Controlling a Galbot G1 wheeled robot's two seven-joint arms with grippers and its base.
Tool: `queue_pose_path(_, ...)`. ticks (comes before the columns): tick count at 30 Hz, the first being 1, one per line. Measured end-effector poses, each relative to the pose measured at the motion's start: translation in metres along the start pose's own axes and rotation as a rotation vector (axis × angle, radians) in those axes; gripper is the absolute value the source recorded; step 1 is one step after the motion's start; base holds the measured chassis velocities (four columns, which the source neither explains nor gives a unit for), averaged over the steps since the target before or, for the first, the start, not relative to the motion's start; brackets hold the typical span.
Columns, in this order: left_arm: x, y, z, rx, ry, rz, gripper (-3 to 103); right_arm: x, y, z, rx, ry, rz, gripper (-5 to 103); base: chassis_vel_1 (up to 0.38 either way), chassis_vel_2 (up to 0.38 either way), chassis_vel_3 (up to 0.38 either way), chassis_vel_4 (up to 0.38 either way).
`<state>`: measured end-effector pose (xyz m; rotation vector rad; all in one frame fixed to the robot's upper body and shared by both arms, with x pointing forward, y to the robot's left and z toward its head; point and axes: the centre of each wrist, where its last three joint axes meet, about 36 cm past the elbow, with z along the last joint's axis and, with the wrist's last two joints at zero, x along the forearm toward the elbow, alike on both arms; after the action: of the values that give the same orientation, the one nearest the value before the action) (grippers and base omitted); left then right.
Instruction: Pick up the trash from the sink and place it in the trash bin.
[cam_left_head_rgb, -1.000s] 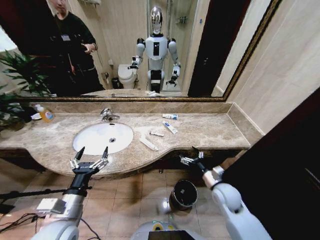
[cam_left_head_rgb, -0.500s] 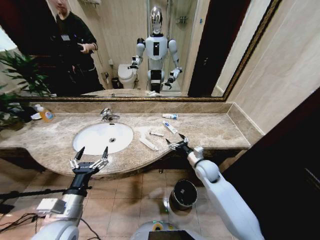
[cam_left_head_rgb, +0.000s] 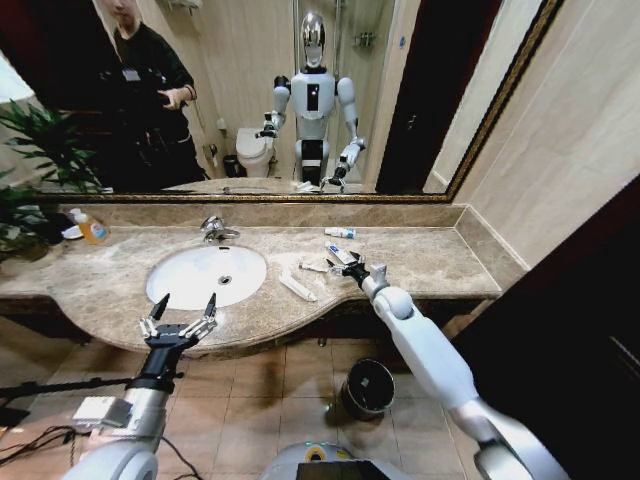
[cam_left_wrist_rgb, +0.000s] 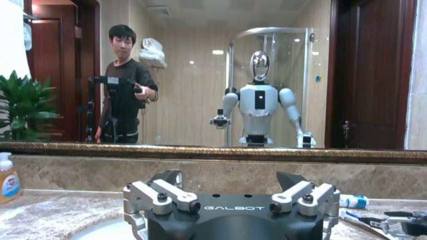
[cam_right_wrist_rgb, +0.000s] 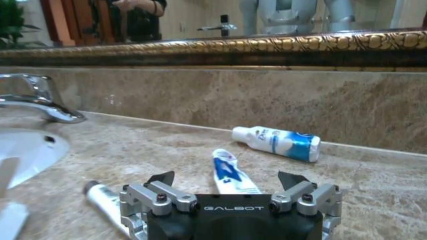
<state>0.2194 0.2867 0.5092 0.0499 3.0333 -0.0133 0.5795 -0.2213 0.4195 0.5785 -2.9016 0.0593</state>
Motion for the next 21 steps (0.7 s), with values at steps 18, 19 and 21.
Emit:
queue_pose_path(18,0.000,0.000,0.000,0.000,0.000,0.000,100,-0.020,-0.009,-0.003,-0.002,0.067,-0.007,76,0.000,0.000,0.000,0.000)
queue_pose_path(19,0.000,0.000,0.000,0.000,0.000,0.000,100,-0.020,-0.009,-0.003,-0.002,0.067,-0.007,76,0.000,0.000,0.000,0.000)
queue_pose_path(21,0.000,0.000,0.000,0.000,0.000,0.000,100,-0.022,-0.011,-0.002,0.004,0.073,-0.001,65,0.000,0.000,0.000,0.000)
